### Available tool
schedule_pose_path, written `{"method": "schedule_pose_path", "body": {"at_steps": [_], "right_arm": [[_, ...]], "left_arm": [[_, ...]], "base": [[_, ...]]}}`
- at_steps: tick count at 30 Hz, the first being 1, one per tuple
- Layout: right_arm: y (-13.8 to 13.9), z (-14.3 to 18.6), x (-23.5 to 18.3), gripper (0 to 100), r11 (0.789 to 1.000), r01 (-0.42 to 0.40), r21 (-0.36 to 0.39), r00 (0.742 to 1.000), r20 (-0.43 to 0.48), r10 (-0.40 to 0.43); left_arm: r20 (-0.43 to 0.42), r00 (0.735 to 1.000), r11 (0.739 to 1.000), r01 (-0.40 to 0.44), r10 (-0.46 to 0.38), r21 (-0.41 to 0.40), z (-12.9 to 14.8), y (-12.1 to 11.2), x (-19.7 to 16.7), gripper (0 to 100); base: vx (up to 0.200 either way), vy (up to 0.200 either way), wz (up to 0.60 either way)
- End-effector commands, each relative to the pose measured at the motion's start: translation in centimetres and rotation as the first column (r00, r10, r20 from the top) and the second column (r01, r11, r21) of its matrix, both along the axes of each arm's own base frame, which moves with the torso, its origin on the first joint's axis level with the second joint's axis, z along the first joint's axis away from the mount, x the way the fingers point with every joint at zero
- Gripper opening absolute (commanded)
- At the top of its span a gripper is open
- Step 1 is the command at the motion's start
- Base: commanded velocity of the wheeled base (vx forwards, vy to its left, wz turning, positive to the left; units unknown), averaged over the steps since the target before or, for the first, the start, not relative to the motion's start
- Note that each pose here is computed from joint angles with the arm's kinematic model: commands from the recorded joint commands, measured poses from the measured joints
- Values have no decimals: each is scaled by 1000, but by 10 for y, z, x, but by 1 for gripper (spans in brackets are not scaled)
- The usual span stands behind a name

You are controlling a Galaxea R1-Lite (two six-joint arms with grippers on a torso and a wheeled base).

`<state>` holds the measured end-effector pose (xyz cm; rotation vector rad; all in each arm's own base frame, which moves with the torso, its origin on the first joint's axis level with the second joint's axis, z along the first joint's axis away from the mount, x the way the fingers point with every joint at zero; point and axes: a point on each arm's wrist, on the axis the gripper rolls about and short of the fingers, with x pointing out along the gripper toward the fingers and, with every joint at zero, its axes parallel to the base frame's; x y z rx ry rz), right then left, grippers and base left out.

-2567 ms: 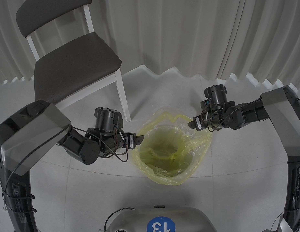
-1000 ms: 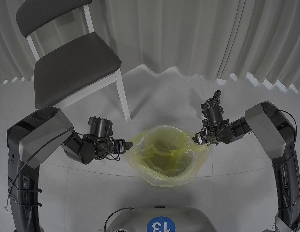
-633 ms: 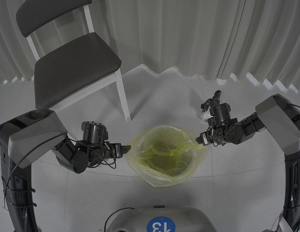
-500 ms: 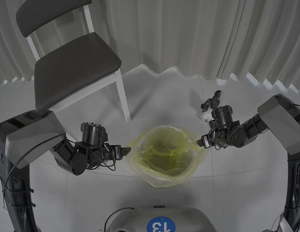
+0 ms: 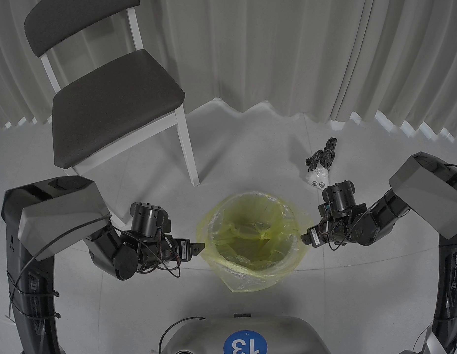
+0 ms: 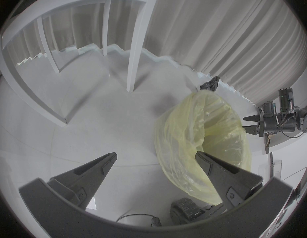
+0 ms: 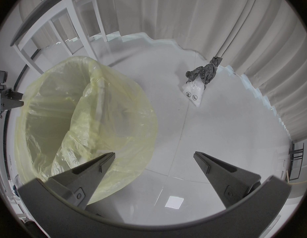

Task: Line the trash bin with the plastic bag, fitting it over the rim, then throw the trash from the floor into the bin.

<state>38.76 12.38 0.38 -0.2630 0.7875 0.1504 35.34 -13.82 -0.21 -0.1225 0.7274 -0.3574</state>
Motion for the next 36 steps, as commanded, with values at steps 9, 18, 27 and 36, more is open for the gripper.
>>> {"method": "schedule_pose_path", "body": {"at_steps": [9, 18, 27, 36], "right_arm": [[2, -43, 18, 100, 1000, 5, -6, 998, -60, -5], [-1, -46, 43, 100, 999, 30, -12, 995, -92, -31], [-1, -47, 52, 100, 998, 51, -38, 992, -114, -55], [-6, -30, 35, 100, 997, 60, -52, 985, -160, -68]], "left_arm": [[-56, 998, 999, 31, -28, 40, -41, -3, 15, 100], [-62, 998, 998, 12, -8, 57, -60, -10, 38, 100], [-44, 997, 994, -56, 61, 91, -62, 2, 46, 100], [-56, 998, 998, -37, 39, 42, -37, 12, 28, 100]], "base": [[0, 0, 0], [0, 0, 0], [0, 0, 0], [0, 0, 0]]}}
